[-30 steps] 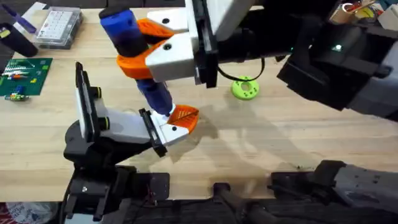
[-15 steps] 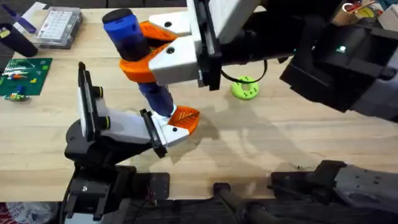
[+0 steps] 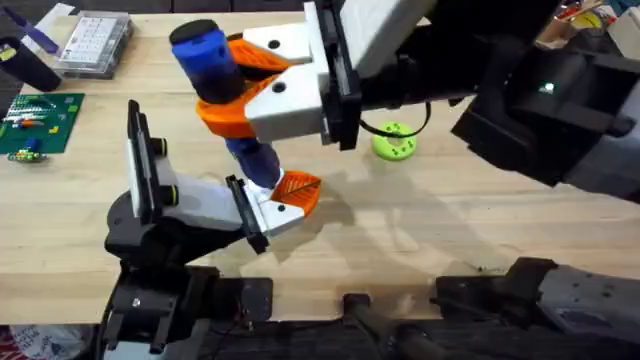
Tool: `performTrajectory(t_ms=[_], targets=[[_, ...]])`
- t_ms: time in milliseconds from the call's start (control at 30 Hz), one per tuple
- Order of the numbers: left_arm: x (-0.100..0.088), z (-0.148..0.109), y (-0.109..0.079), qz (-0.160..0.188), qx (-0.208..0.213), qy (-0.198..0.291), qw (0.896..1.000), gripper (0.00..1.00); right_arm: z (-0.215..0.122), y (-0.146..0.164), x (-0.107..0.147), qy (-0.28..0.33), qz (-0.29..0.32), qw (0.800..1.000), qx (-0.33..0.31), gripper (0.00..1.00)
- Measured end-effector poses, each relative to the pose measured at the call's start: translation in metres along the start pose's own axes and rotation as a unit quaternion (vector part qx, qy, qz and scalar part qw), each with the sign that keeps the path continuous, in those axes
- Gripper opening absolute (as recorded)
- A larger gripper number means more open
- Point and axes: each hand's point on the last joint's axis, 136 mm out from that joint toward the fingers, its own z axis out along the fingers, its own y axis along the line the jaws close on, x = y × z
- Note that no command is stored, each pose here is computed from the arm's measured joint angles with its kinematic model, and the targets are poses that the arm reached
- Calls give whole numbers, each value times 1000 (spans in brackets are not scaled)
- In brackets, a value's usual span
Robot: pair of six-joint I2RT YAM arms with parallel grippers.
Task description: Pick up the gripper from the table and insert it into the empty holder that is missing its gripper. Then pick up a screw, insert it into the mounting hole, and use the screwdriver to tighten it. Finally, clean up the table by picking up the vegetable and placing it into the bucket.
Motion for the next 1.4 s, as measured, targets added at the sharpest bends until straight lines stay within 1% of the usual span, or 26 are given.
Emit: performTrajectory(t_ms=[467,767,1167,1400], targets=[[0,0,0,-1,0,0,1000,9,-2,3,1,-6,-8,1000,-1,78],[0,0,0,0,0,0,1000,9,-15,16,3,-64,-39,997,-1,78],[1,0,0,2,2,2,1000,9,-17,15,6,-60,-26,998,2,78],[1,0,0,-4,2,2,1000,9,-14,14,7,-58,-14,998,12,78]])
